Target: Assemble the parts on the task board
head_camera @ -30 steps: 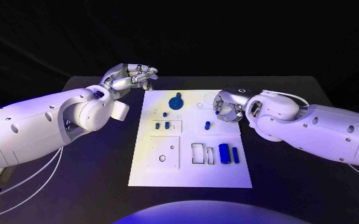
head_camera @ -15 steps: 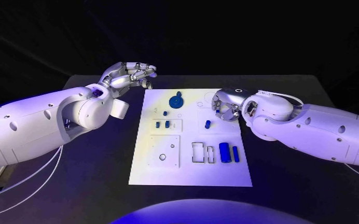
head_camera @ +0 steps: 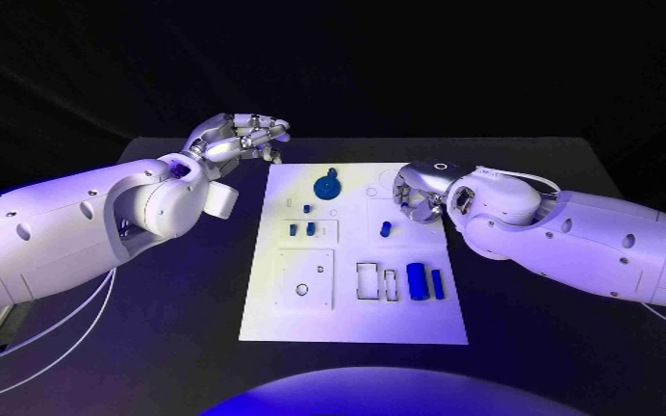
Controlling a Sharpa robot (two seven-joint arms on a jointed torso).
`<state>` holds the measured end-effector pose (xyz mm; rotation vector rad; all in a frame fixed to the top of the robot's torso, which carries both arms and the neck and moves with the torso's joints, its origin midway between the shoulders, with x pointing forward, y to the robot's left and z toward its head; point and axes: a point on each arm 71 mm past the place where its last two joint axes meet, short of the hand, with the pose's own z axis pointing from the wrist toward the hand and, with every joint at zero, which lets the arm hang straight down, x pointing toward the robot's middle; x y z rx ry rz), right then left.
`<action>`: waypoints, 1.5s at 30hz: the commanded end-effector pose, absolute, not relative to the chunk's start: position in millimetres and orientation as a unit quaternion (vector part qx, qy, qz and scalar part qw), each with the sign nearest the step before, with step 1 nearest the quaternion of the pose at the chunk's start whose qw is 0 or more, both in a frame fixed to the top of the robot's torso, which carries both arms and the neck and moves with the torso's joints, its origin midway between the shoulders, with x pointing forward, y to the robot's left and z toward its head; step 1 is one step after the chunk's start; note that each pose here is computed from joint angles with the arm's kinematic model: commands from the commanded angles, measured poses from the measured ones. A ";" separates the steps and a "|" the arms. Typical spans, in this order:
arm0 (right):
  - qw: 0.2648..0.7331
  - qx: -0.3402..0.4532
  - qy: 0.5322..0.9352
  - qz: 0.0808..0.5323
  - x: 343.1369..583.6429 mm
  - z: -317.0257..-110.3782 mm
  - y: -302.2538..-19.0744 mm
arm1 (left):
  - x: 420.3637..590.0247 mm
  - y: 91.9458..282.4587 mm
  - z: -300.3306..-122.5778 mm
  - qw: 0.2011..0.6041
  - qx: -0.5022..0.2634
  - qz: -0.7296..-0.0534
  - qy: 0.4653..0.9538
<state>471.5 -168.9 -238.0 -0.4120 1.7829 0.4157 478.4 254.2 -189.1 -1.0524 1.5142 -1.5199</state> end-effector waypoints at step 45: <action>0.612 -0.174 0.755 0.158 466.2 -246.0 -172.2 | 478.6 259.4 -190.2 0.363 -0.415 -0.585 0.595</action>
